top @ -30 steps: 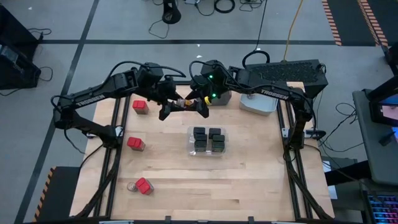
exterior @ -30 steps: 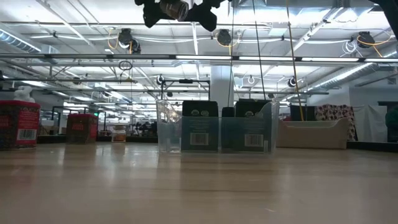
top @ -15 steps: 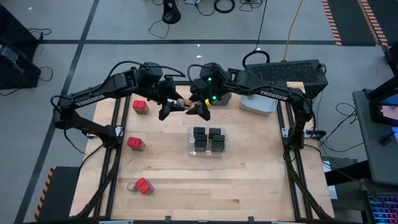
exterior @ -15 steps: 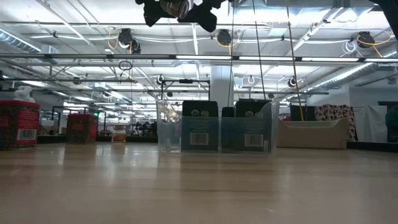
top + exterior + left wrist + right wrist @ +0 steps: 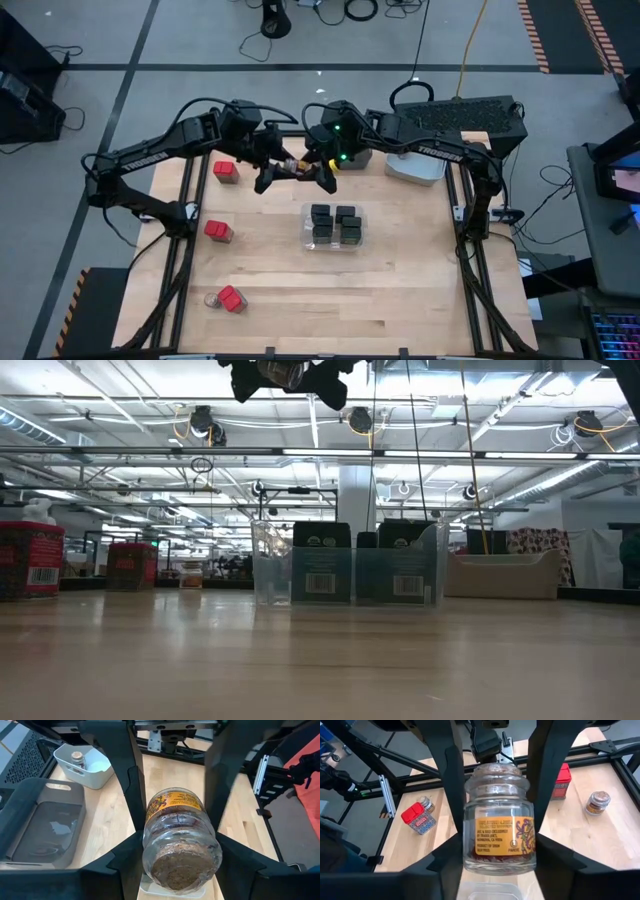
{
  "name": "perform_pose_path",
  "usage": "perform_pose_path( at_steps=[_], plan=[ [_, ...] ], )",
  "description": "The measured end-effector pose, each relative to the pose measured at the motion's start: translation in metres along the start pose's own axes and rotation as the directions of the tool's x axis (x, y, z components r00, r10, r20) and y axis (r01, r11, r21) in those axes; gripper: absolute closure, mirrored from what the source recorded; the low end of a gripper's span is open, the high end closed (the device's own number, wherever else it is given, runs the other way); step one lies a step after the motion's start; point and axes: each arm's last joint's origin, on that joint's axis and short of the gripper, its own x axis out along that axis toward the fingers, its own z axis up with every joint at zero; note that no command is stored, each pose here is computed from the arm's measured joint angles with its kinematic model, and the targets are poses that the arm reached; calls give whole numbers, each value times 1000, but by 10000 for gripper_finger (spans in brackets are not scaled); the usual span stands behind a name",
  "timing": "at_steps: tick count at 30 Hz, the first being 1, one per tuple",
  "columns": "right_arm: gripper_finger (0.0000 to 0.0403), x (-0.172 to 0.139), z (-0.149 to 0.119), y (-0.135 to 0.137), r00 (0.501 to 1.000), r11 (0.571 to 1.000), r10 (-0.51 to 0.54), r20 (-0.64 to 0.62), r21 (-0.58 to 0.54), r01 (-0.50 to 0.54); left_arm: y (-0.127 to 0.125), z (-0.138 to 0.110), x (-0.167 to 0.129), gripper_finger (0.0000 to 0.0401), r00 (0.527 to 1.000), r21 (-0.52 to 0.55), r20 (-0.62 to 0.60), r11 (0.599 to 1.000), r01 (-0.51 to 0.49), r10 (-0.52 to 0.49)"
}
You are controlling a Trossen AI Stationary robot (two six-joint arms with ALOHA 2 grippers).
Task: Sort spices by type
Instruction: Put the brown seasoning bottle into the gray bin
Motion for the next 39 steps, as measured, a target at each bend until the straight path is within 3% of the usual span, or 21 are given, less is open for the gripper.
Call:
perform_pose_path(
  at_steps=[3, 13, 19, 23, 25, 27, 29, 31, 33, 34, 36, 39],
  plan=[
    [242, -1, 0, 0, 1000, 1000, 1, -1, -1, -1, 0, 0, 0, 193, 1000, 1, 0, 1000, 3, -3],
    [244, -7, -8, 3, 996, 1000, 0, -85, -4, 0, -1, 0, -7, 146, 1000, 5, 15, 1000, -7, 7],
    [244, -44, -6, 7, 996, 998, -22, -83, -59, 17, -3, 1, -50, 139, 990, 32, 125, 997, -63, 59],
    [244, -71, -15, -2, 998, 997, -64, -9, -49, 63, -12, -2, -90, 139, 961, 62, 262, 992, -113, 93],
    [244, -81, -24, -8, 993, 996, -82, 89, -28, 85, -16, -6, -101, 138, 926, 58, 363, 990, -129, 99],
    [244, -85, -32, -14, 963, 996, -84, 256, -4, 88, -18, -10, -104, 138, 863, 54, 499, 991, -122, 79],
    [240, -83, -43, -18, 896, 998, -56, 440, 33, 47, -16, -17, -96, 138, 776, 36, 629, 997, -75, 36],
    [234, -78, -54, -19, 799, 998, 24, 600, 34, -56, -12, -24, -84, 138, 667, 26, 745, 1000, 12, -28],
    [231, -70, -68, -18, 711, 987, 95, 697, 28, -159, -5, -32, -68, 138, 558, 13, 826, 992, 124, -81],
    [231, -63, -76, -17, 690, 979, 118, 714, 33, -203, -2, -35, -61, 138, 515, 9, 851, 982, 186, -105],
    [233, -49, -88, -18, 671, 965, 143, 728, 49, -259, 4, -37, -44, 138, 472, -8, 872, 959, 283, -132],
    [235, -27, -99, -16, 685, 946, 148, 713, 101, -309, 14, -38, -18, 138, 520, -62, 845, 941, 333, -128]
  ],
)
